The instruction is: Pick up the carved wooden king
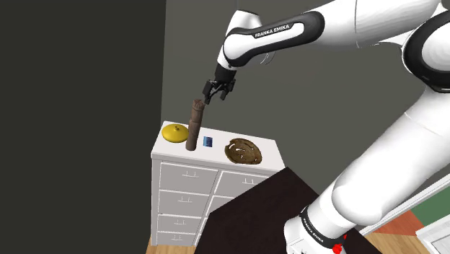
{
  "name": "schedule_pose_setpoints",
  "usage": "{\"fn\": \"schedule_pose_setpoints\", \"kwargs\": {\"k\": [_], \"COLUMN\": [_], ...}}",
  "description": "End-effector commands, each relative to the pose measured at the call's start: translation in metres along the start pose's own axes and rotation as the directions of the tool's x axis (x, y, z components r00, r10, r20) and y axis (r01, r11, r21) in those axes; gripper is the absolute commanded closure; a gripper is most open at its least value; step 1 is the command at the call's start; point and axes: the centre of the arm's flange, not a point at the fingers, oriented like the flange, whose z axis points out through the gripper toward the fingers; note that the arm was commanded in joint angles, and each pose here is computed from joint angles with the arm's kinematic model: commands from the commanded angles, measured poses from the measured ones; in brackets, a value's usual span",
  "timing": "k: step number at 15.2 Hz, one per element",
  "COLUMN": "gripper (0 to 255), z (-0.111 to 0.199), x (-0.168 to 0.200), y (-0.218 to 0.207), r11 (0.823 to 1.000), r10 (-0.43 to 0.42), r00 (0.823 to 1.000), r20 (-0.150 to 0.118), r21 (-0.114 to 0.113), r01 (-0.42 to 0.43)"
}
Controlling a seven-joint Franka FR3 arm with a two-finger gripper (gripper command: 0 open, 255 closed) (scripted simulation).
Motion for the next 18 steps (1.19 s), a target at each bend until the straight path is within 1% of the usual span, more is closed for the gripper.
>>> {"fn": "schedule_pose_setpoints", "kwargs": {"k": [1, 6, 13, 15, 16, 18], "gripper": [0, 0, 0, 0, 255, 255], "z": [0.015, 0.050, 0.087, 0.090, 0.090, 0.090], "x": [0.021, 0.071, 0.067, 0.067, 0.067, 0.067], "y": [-0.001, -0.006, -0.005, -0.005, -0.004, -0.005], "r11": [1.000, 0.999, 0.999, 0.999, 0.999, 0.999], "r10": [-0.003, -0.010, -0.010, -0.010, -0.010, -0.010], "r00": [1.000, 0.999, 0.999, 0.999, 0.999, 0.999], "r20": [-0.010, -0.032, -0.032, -0.032, -0.032, -0.032], "r21": [-0.010, -0.034, -0.034, -0.034, -0.034, -0.034], "r01": [0.003, 0.009, 0.009, 0.009, 0.009, 0.009]}}
